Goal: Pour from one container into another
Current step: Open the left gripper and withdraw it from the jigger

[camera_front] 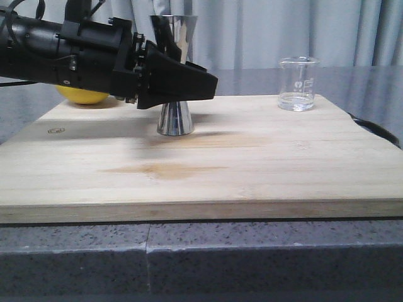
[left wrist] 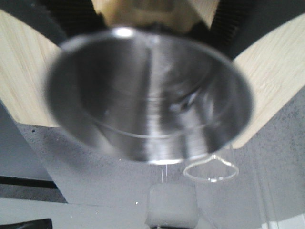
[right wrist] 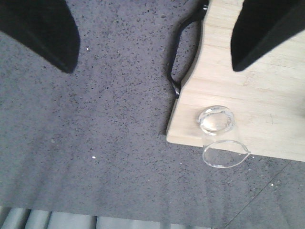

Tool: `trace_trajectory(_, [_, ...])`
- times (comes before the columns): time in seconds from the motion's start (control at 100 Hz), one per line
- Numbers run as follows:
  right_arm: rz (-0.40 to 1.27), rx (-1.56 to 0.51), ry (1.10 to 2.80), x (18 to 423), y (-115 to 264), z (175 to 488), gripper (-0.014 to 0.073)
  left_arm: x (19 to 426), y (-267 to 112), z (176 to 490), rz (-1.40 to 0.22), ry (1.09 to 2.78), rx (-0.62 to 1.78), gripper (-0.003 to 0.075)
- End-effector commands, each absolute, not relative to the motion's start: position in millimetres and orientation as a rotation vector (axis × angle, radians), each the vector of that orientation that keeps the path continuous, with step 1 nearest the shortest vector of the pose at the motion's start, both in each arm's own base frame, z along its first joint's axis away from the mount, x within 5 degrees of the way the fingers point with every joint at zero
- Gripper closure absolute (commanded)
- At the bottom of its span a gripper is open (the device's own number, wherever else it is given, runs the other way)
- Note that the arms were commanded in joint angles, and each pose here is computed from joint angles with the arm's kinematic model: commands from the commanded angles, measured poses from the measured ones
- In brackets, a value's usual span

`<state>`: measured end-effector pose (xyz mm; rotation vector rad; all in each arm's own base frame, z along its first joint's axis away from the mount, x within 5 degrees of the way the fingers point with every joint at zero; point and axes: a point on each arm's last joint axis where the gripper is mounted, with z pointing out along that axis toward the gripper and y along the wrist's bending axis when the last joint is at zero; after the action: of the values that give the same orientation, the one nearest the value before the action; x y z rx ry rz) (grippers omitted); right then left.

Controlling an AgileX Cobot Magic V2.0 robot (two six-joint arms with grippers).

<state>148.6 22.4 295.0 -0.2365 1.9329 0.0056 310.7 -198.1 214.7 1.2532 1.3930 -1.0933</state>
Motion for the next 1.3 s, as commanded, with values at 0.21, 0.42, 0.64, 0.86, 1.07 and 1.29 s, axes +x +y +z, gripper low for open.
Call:
trace_trajectory(0.21, [0.006, -0.251, 1.838, 149.7, 23.8, 309.4, 0.0032, 296.7, -185.5, 271.9, -0.928, 1.471, 1.281, 0.0214])
trace_trajectory(0.42, [0.033, -0.224, 1.859, 149.2, 24.1, 307.8, 0.0032, 275.6, -166.3, 307.2, -0.707, 1.607, 1.309, 0.0215])
trace_trajectory(0.64, [0.066, -0.171, 1.987, 145.3, 23.0, 305.5, 0.0032, 241.9, -141.2, 336.4, -0.533, 1.776, 1.330, 0.0215])
trace_trajectory(0.86, [0.030, -0.156, 2.151, 136.2, 18.6, 322.6, 0.0032, 209.1, -106.4, 363.9, -0.320, 2.024, 1.086, 0.0215])
trace_trajectory(1.07, [0.005, -0.145, 2.268, 126.9, 15.4, 332.0, 0.0032, 177.9, -68.2, 378.1, -0.106, 2.262, 0.726, 0.0215])
trace_trajectory(1.29, [0.009, -0.142, 2.238, 123.2, 14.7, 336.3, 0.0032, 143.8, -38.9, 388.9, 0.016, 2.349, 0.420, 0.0217])
